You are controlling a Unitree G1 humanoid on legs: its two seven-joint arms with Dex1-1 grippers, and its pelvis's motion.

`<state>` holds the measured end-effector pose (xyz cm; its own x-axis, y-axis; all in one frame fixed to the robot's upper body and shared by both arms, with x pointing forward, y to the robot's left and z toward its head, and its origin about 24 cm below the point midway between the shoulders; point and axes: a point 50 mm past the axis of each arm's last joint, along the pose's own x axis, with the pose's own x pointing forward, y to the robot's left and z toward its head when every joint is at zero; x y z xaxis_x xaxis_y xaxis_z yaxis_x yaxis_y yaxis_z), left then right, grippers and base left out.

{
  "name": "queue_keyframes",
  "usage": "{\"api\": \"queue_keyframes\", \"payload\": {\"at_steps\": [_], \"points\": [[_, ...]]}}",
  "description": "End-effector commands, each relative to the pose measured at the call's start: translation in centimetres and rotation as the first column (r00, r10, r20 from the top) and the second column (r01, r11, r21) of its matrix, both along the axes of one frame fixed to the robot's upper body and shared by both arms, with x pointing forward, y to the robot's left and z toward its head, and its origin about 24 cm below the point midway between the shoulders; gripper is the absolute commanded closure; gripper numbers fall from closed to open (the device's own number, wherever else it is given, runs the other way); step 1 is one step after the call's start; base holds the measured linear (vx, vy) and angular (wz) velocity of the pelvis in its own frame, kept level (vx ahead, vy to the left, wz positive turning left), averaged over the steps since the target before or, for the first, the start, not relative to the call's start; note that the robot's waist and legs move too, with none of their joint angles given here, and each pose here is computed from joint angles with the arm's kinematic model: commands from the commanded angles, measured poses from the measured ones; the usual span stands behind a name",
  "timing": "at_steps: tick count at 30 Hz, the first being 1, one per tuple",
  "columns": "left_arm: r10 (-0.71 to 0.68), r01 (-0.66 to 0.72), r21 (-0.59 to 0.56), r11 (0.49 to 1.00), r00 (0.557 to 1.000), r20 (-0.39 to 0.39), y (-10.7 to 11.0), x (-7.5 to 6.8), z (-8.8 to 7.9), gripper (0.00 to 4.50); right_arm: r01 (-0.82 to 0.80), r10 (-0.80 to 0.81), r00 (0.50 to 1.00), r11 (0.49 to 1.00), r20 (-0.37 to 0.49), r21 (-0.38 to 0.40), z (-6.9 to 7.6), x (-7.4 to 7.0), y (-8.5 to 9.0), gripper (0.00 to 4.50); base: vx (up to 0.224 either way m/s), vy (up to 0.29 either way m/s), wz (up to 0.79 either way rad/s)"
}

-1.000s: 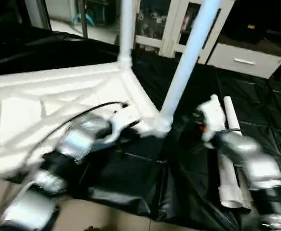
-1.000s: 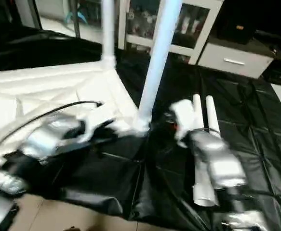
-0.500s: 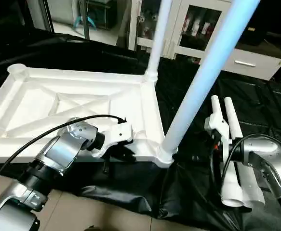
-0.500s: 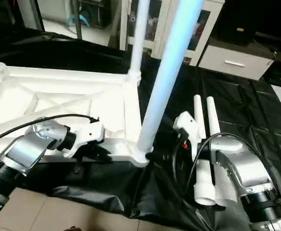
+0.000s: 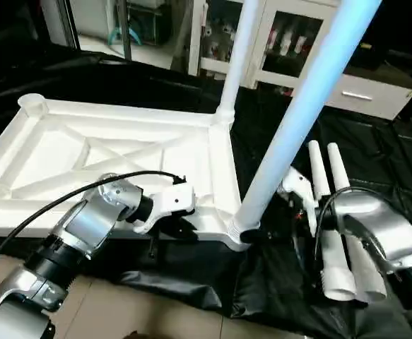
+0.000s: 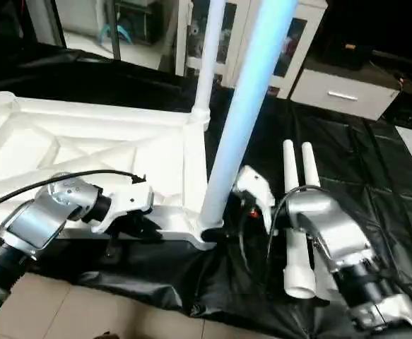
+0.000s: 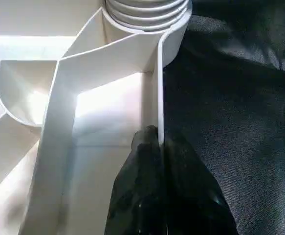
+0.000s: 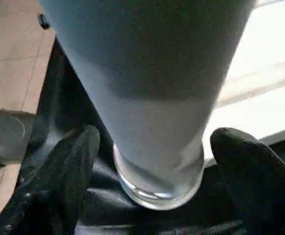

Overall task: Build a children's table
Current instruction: Insert table leg to table base, then rotate leg to tighten

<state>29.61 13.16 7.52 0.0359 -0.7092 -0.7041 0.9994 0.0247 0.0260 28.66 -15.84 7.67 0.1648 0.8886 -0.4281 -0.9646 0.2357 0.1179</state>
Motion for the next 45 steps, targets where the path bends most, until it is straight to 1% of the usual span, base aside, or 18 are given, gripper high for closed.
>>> {"api": "queue_keyframes", "payload": {"at_steps": [1,4,6,7,10,17,18,28,31,32,34,37,38,39,40,42,44,45], "points": [[-0.055,0.056,0.018,0.998,0.998,-0.029,-0.9,-0.7,-0.6,4.5,-0.024,0.024,1.0,1.0,0.014,-0.007,0.3,0.1,0.1,0.88,0.0,0.0,0.0],[-0.054,0.054,0.02,0.998,0.998,-0.028,-0.9,-0.7,-0.7,4.5,-0.031,0.031,0.999,1.0,0.011,-0.003,0.3,0.2,0.2,1.27,0.0,0.0,0.0],[-0.053,0.053,0.022,0.998,0.998,-0.028,-0.9,-0.7,-0.7,4.5,-0.039,0.039,0.999,0.999,0.005,-0.003,0.3,0.2,0.3,1.33,0.0,0.0,0.0],[-0.052,0.053,0.023,0.998,0.998,-0.028,-0.9,-0.7,-0.7,4.5,-0.043,0.043,0.999,0.999,0.003,-0.004,0.2,0.2,0.3,1.49,0.0,0.0,0.0],[-0.052,0.053,0.026,0.998,0.998,-0.027,-0.9,-0.7,-0.7,4.5,-0.046,0.046,0.999,0.999,0.001,-0.007,0.1,0.2,0.3,1.75,0.0,0.0,0.0],[-0.054,0.055,0.031,0.998,0.998,-0.026,-0.9,-0.7,-0.8,4.5,-0.06,0.06,0.998,0.998,-0.011,0.001,-0.2,0.0,0.5,2.13,0.0,0.0,0.0],[-0.055,0.055,0.031,0.998,0.998,-0.026,-0.9,-0.7,-0.8,4.5,-0.064,0.064,0.998,0.998,-0.014,0.001,-0.3,-0.1,0.5,2.27,0.0,0.0,0.0],[-0.052,0.054,0.037,0.998,0.998,-0.036,-0.8,-0.9,-1.0,4.5,-0.081,0.08,0.996,0.997,-0.041,-0.007,-1.1,-0.7,0.5,2.42,0.0,0.0,0.0],[-0.043,0.044,0.032,0.998,0.998,-0.038,-0.9,-0.9,-1.0,4.5,-0.03,0.03,0.999,1.0,-0.043,-0.004,-1.6,-0.5,0.4,2.43,0.0,0.0,0.0],[-0.031,0.032,0.025,0.999,0.999,-0.039,-0.9,-0.8,-1.0,4.5,0.022,-0.022,0.999,1.0,-0.035,-0.007,-1.9,-0.1,0.4,2.43,0.0,0.0,0.0],[0.044,-0.045,-0.01,0.999,0.999,-0.022,-1.3,-0.1,-1.2,4.5,0.195,-0.197,0.98,0.98,-0.042,-0.031,-3.3,0.9,0.1,2.43,0.0,0.0,0.0],[0.124,-0.124,-0.032,0.992,0.992,0.004,-1.7,0.7,-1.3,4.5,0.32,-0.322,0.945,0.947,-0.065,-0.034,-4.3,1.4,0.2,2.44,0.0,0.0,0.0],[0.152,-0.152,-0.039,0.988,0.988,0.012,-1.8,1.0,-1.3,4.5,0.362,-0.363,0.928,0.932,-0.079,-0.029,-4.6,1.5,0.4,2.46,-0.053,0.003,-0.04],[0.211,-0.209,-0.045,0.977,0.977,0.033,-2.1,1.6,-1.3,4.5,0.437,-0.438,0.895,0.899,-0.084,-0.031,-5.2,1.8,1.0,2.46,-0.053,0.003,-0.04],[0.221,-0.219,-0.047,0.975,0.975,0.037,-2.2,1.7,-1.3,4.5,0.448,-0.449,0.89,0.894,-0.084,-0.032,-5.3,1.9,1.1,2.46,0.0,0.0,0.0],[0.283,-0.28,-0.055,0.959,0.957,0.062,-2.6,2.4,-1.3,4.5,0.519,-0.521,0.85,0.854,-0.08,-0.041,-5.8,2.3,1.9,2.47,0.0,0.0,0.0],[0.389,-0.384,-0.067,0.921,0.917,0.09,-3.2,3.4,-1.1,4.5,0.608,-0.611,0.79,0.791,-0.058,-0.064,-6.4,2.8,3.1,2.48,0.0,0.0,0.0],[0.389,-0.384,-0.067,0.921,0.917,0.09,-3.2,3.4,-1.1,4.5,0.608,-0.611,0.79,0.791,-0.058,-0.064,-6.4,2.8,3.1,2.49,0.0,0.0,0.0]]}}
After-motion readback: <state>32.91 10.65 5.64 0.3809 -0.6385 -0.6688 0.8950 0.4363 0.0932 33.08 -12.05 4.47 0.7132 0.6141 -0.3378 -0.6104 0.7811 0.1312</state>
